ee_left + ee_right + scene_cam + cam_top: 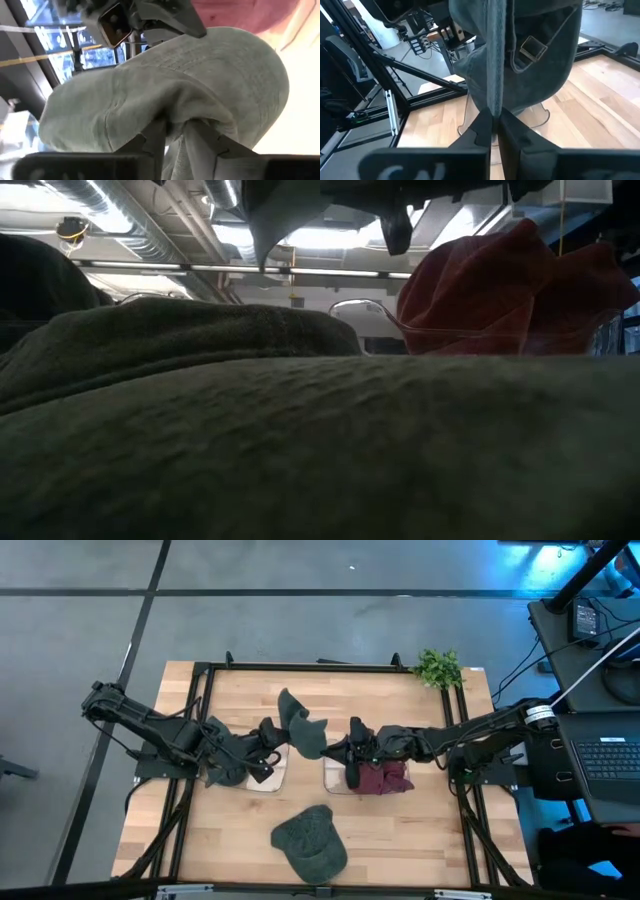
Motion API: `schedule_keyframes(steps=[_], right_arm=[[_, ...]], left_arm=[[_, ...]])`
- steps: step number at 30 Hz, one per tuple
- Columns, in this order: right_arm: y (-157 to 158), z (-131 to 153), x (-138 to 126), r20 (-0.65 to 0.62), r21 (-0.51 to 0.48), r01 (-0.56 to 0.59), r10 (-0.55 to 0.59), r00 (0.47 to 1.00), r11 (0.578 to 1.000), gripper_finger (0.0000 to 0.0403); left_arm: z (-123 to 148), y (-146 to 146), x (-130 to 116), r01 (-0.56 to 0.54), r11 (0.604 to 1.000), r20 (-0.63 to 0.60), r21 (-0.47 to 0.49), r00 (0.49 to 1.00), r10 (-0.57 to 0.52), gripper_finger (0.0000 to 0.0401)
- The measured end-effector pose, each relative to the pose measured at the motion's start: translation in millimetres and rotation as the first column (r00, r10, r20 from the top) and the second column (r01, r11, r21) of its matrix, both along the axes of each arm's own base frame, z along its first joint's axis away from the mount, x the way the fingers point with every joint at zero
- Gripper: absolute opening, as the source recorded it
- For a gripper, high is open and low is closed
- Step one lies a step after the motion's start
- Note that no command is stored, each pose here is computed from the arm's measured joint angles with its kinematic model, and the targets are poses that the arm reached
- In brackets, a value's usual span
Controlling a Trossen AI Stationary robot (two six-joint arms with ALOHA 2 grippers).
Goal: Pick & Place hat
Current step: Put the left black cap into the left transparent bin
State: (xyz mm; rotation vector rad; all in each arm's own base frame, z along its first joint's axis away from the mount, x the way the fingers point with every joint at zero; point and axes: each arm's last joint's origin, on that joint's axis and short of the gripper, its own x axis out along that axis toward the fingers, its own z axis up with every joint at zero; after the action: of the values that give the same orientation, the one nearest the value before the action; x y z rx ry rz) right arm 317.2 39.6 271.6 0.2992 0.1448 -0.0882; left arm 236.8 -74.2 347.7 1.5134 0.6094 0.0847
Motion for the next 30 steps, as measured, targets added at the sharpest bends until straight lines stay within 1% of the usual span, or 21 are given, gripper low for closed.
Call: schedule_keyframes(steps=[4,5,7,9,11,13,16,17,19,21,22,23,24,26,30], right_arm=[[-1,-1,-4,-0.042,-0.009,0.000,-0.001,0.999,1.000,0.0014],[-1,-1,-6,-0.067,-0.038,-0.005,0.002,0.998,0.999,0.0014],[-2,-3,-12,-0.145,-0.122,-0.028,0.010,0.989,0.992,0.0014],[2,-4,-20,-0.217,-0.244,-0.108,0.054,0.975,0.964,0.0014],[7,-1,-28,-0.264,-0.328,-0.218,0.133,0.955,0.919,0.0014],[10,4,-35,-0.276,-0.342,-0.291,0.201,0.940,0.893,0.0014],[11,12,-44,-0.266,-0.330,-0.309,0.227,0.937,0.892,0.0014],[11,14,-46,-0.261,-0.329,-0.308,0.228,0.938,0.892,0.0014],[10,18,-49,-0.249,-0.329,-0.303,0.227,0.942,0.894,0.0014],[10,19,-50,-0.247,-0.329,-0.297,0.222,0.943,0.897,0.0014],[10,19,-50,-0.248,-0.330,-0.298,0.222,0.943,0.896,0.0014],[10,18,-50,-0.250,-0.332,-0.299,0.222,0.942,0.895,0.0014],[10,18,-50,-0.250,-0.331,-0.298,0.222,0.943,0.895,0.0014],[10,17,-49,-0.253,-0.314,-0.294,0.219,0.942,0.903,0.0014],[11,13,-48,-0.274,-0.283,-0.291,0.214,0.938,0.914,0.0014]], left_arm=[[6,2,-7,-0.028,0.995,0.065,-0.099,0.997,0.034,0.0107],[9,3,-10,-0.033,0.991,0.087,-0.133,0.995,0.045,0.0118],[15,4,-16,-0.041,0.969,0.152,-0.242,0.985,0.079,0.0135],[21,7,-23,-0.017,0.926,0.210,-0.378,0.972,0.104,0.0147],[25,10,-28,0.017,0.857,0.250,-0.515,0.959,0.131,0.0154],[28,15,-34,0.044,0.796,0.253,-0.603,0.958,0.138,0.0156],[27,23,-39,0.061,0.726,0.218,-0.685,0.968,0.124,0.0156],[26,25,-40,0.065,0.693,0.199,-0.718,0.973,0.115,0.0155],[26,28,-40,0.098,0.592,0.180,-0.800,0.980,0.081,0.0153],[25,29,-39,0.130,0.487,0.159,-0.863,0.987,0.019,0.0153],[25,30,-38,0.141,0.449,0.151,-0.882,0.988,-0.013,0.0154],[25,30,-38,0.148,0.424,0.146,-0.893,0.989,-0.037,0.0154],[25,31,-38,0.150,0.409,0.144,-0.900,0.988,-0.046,0.0155],[25,32,-38,0.147,0.408,0.144,-0.901,0.989,-0.039,0.0154],[27,35,-39,0.138,0.457,0.164,-0.879,0.986,0.017,0.0151]])
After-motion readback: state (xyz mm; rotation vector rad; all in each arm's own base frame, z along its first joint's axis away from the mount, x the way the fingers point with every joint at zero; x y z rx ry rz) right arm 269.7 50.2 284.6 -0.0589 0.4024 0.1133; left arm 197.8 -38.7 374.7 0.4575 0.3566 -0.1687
